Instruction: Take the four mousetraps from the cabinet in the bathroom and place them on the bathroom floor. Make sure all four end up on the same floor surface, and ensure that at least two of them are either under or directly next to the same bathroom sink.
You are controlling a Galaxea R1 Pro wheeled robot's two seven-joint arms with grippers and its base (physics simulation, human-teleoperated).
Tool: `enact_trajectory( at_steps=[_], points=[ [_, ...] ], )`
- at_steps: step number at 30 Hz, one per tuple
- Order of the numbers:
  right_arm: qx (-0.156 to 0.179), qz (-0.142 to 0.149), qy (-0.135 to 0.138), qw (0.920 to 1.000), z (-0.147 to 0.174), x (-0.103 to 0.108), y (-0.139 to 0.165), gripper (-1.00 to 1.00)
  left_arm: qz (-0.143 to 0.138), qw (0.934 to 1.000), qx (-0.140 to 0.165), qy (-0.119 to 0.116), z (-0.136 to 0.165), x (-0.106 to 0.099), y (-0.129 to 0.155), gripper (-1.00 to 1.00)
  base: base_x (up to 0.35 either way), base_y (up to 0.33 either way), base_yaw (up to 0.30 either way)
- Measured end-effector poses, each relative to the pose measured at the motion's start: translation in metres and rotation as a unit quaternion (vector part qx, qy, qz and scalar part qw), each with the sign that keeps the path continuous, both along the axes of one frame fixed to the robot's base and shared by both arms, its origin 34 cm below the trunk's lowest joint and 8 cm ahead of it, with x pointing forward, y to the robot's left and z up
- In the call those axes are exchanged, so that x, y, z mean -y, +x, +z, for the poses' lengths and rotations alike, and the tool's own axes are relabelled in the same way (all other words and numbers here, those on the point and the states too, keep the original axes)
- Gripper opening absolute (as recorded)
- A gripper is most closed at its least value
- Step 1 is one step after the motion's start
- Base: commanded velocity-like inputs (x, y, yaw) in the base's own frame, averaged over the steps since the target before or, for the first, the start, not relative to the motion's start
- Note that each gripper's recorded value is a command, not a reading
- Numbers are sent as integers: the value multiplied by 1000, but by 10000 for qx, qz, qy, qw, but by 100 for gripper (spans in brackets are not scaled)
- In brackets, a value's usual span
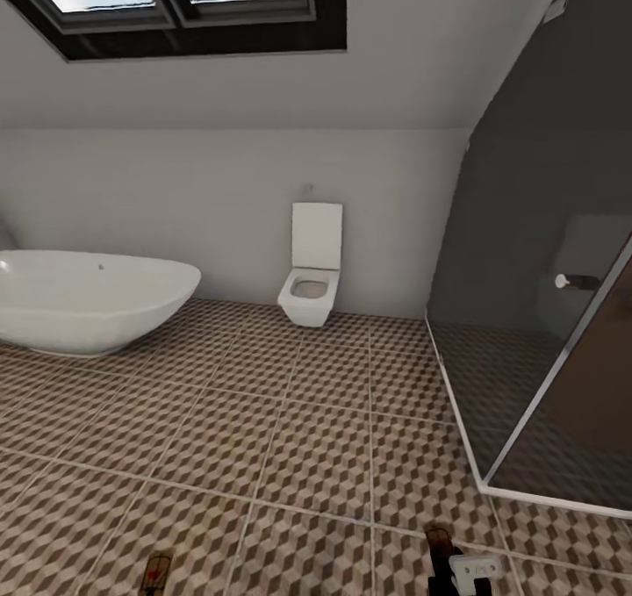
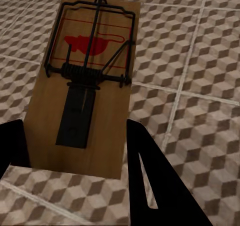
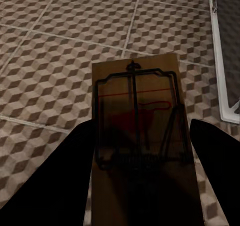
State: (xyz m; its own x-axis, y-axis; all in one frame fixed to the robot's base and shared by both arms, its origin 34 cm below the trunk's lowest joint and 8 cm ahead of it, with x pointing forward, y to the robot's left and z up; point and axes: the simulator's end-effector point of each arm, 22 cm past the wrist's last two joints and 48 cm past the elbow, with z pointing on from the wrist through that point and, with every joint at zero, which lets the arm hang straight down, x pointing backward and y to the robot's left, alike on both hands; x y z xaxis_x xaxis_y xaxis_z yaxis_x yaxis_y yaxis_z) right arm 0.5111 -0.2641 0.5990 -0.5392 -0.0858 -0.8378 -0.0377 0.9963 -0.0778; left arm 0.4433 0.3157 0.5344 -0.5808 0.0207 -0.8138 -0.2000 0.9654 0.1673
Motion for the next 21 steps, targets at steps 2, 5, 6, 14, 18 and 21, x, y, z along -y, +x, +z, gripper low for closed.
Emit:
enact_trajectory(
  at_steps=[2,5,6,14,18,21],
  points=[
    [-1,0,0,10000,0,0,0,-100,0,10000,0,0,0,0,0,-100,-79,0,284],
    [-6,0,1,10000,0,0,0,-100,0,10000,0,0,0,0,0,-100,-79,0,284],
    [-9,0,1,10000,-1,0,-1,-100,0,10000,0,0,0,0,0,-100,-62,0,284],
    [-19,-1,1,10000,-1,0,-1,-100,1,10000,2,0,0,0,0,-100,3,0,284],
    [-24,-1,1,10000,-2,0,-2,-100,1,10000,3,0,0,0,0,-100,209,0,284],
    [-25,-1,1,10000,-2,0,-2,-100,3,10000,4,0,0,0,0,-100,299,0,284]
  ],
)
